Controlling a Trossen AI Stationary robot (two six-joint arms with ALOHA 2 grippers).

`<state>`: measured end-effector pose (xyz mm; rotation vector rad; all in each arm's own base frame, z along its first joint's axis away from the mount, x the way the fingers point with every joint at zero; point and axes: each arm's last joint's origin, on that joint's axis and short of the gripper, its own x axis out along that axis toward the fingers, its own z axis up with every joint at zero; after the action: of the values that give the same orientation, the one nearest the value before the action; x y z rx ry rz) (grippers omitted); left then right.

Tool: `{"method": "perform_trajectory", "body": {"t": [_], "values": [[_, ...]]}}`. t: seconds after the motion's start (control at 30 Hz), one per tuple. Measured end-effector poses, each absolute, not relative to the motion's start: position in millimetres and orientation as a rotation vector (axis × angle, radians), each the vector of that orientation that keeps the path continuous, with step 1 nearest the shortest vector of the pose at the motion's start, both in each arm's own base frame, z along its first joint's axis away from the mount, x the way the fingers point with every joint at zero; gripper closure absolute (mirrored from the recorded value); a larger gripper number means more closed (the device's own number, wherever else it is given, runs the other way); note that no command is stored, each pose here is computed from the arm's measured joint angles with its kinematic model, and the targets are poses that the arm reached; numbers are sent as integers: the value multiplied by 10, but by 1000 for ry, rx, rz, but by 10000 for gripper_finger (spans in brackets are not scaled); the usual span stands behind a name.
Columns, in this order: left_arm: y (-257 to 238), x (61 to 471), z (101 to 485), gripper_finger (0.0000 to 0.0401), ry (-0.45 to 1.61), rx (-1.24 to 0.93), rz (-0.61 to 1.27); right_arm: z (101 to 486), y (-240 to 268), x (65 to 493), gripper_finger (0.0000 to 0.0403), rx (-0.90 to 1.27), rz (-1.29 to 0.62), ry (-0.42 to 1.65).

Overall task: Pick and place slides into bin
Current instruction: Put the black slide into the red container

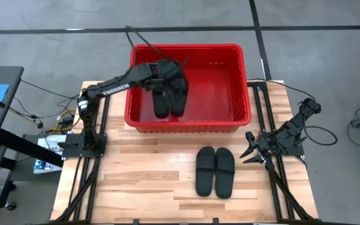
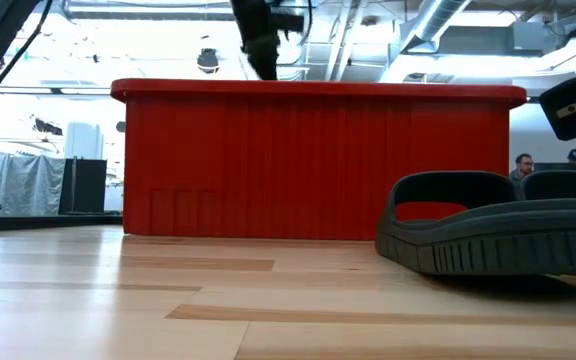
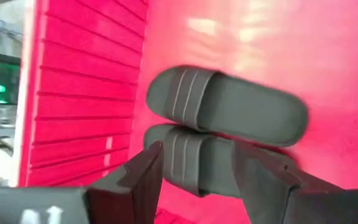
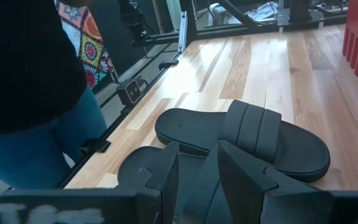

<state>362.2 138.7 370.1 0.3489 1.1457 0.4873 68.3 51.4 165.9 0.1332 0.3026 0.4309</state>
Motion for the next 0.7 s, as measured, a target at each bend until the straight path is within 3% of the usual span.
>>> {"method": "perform_trajectory", "body": {"t": [0.33, 0.7], "values": [[1160, 3273, 4597, 223, 810, 155, 346, 1659, 513, 683, 300, 133, 431, 302], [595, 2502, 5379, 223, 416, 167, 295, 1659, 514, 683, 300, 133, 431, 303]]}}
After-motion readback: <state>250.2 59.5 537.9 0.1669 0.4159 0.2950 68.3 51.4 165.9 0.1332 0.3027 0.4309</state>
